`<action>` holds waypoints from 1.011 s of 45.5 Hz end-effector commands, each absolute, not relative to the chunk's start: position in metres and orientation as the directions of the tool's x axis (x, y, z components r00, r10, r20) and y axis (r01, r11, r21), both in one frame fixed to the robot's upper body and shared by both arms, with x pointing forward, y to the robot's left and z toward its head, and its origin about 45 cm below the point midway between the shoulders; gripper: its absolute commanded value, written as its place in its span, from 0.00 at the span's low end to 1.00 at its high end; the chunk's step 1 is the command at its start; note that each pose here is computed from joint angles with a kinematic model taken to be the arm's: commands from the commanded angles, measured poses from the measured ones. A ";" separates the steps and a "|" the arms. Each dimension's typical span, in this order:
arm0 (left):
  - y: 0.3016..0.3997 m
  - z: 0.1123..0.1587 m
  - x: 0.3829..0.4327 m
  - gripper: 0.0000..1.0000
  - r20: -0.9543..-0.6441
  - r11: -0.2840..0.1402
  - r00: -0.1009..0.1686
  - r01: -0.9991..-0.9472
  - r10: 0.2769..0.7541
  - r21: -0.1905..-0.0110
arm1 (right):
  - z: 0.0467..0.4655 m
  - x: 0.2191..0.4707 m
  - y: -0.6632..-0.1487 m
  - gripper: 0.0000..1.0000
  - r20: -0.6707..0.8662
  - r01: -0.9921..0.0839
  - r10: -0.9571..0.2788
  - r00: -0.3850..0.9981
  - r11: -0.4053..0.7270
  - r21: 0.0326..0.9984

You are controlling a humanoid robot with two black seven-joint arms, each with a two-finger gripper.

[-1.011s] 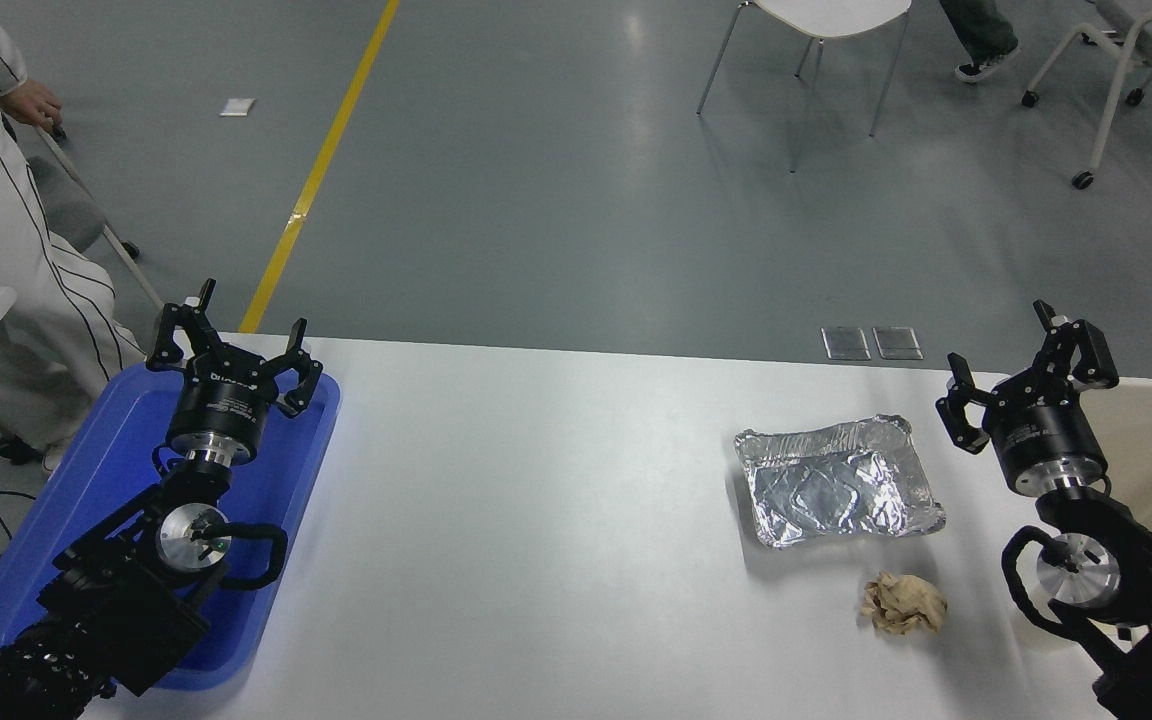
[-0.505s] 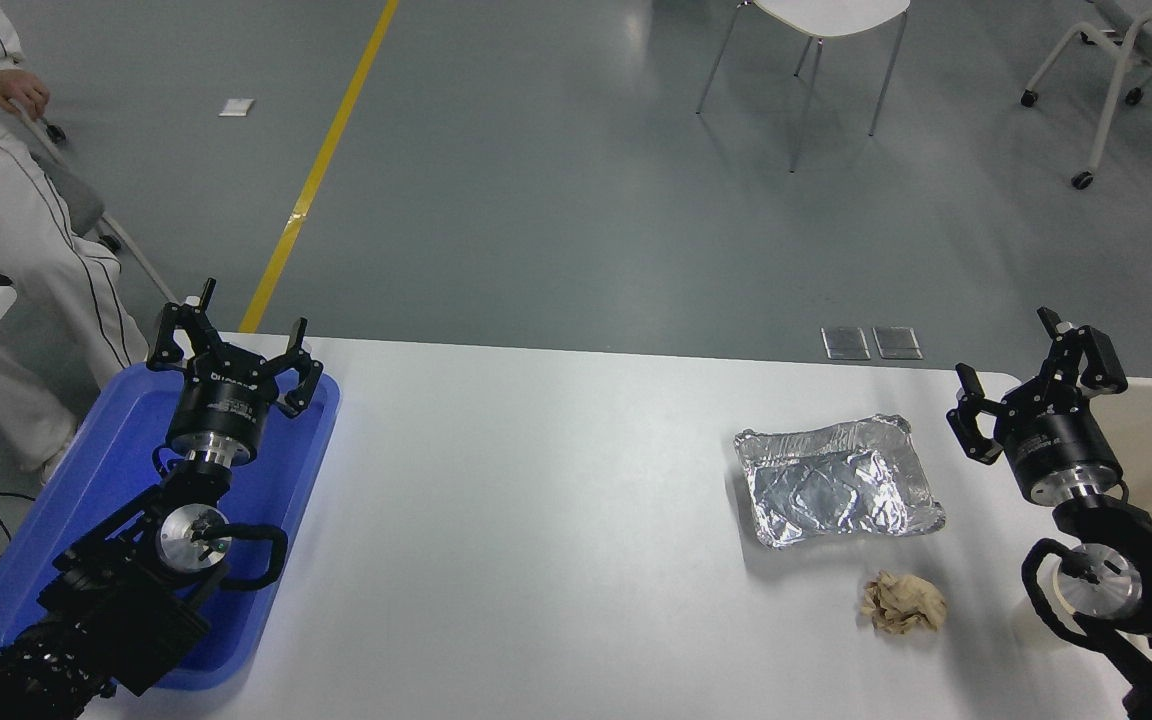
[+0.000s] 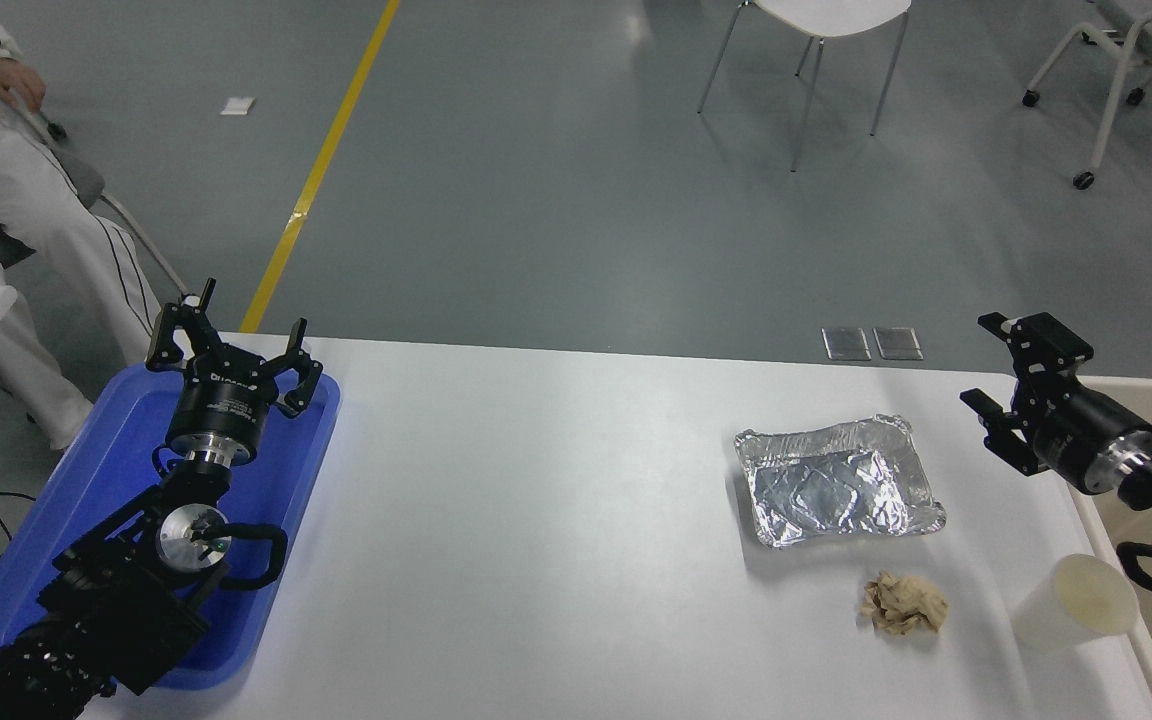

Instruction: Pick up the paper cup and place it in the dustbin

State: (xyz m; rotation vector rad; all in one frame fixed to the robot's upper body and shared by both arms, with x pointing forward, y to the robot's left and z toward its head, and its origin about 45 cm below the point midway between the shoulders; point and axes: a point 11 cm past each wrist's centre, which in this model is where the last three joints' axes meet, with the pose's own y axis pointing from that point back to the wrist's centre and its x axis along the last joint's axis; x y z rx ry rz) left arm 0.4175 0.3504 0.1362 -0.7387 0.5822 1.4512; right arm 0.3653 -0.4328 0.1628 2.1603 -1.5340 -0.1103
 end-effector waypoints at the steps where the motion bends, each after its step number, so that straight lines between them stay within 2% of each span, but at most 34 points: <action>1: 0.3503 0.1362 0.4175 1.00 -0.748 -0.026 0.054 -0.995 0.662 -0.095 | 0.195 0.364 -0.452 1.00 0.350 -0.744 -0.746 0.567 -0.280 0.607; 10: 0.3501 0.1368 0.4180 1.00 -0.748 -0.025 0.056 -0.995 0.662 -0.096 | 0.236 0.374 -0.436 1.00 0.306 -0.555 -0.569 0.763 -0.336 0.761; 19: 0.3503 0.1362 0.4175 1.00 -0.748 -0.026 0.054 -0.995 0.662 -0.095 | 0.268 0.377 -0.425 1.00 0.289 -0.440 -0.441 0.850 -0.292 0.849; 22: 0.3501 0.1368 0.4180 1.00 -0.748 -0.025 0.056 -0.995 0.662 -0.096 | 0.275 0.373 -0.415 1.00 0.256 -0.392 -0.410 0.875 -0.293 0.872; 30: 0.3501 0.1368 0.4180 1.00 -0.748 -0.025 0.056 -0.995 0.662 -0.096 | 0.295 0.368 -0.409 1.00 0.152 -0.229 -0.332 0.931 -0.206 0.951; 38: 0.3503 0.1362 0.4175 1.00 -0.748 -0.026 0.054 -0.995 0.662 -0.095 | 0.325 0.371 -0.402 1.00 0.141 -0.178 -0.261 0.955 -0.126 0.976; 46: 0.3504 0.1361 0.4175 1.00 -0.747 -0.027 0.053 -0.995 0.662 -0.094 | 0.355 0.374 -0.384 1.00 0.145 -0.146 -0.074 0.987 -0.015 0.989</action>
